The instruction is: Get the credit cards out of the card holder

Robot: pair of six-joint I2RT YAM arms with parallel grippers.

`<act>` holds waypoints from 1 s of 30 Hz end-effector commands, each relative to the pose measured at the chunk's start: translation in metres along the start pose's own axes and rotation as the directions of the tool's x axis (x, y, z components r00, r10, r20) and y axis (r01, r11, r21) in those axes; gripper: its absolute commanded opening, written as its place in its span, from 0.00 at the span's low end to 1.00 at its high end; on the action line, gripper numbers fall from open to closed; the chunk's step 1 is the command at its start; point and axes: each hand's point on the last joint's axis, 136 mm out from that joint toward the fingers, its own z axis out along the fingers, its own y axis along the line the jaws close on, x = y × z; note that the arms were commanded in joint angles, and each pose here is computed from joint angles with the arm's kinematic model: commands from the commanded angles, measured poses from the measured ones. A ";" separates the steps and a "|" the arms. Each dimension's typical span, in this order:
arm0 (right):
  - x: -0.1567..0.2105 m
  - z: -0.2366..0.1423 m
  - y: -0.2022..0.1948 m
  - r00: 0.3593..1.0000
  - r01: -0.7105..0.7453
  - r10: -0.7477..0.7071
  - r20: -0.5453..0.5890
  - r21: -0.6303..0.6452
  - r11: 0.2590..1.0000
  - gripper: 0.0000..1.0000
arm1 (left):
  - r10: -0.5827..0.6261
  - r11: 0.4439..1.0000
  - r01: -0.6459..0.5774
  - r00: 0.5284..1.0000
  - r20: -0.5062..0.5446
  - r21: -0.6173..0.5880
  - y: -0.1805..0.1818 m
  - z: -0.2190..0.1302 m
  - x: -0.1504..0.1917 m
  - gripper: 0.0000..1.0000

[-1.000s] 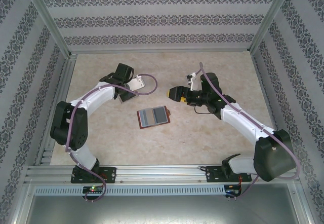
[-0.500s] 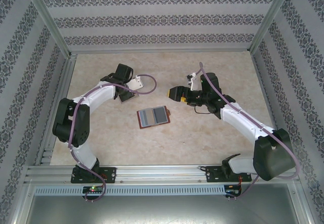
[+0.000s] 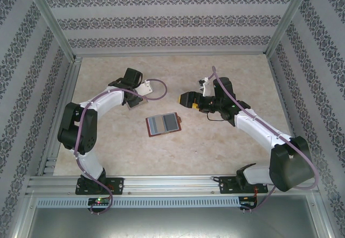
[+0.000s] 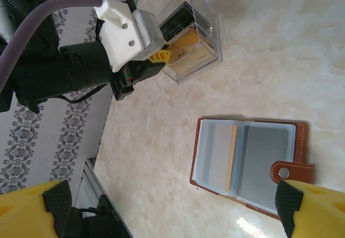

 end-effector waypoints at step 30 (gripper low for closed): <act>0.061 0.072 -0.021 0.980 0.117 -0.079 -0.183 0.207 0.971 0.98 | -0.964 0.142 0.862 0.232 -0.130 0.486 -0.068 -0.095 -0.014 0.56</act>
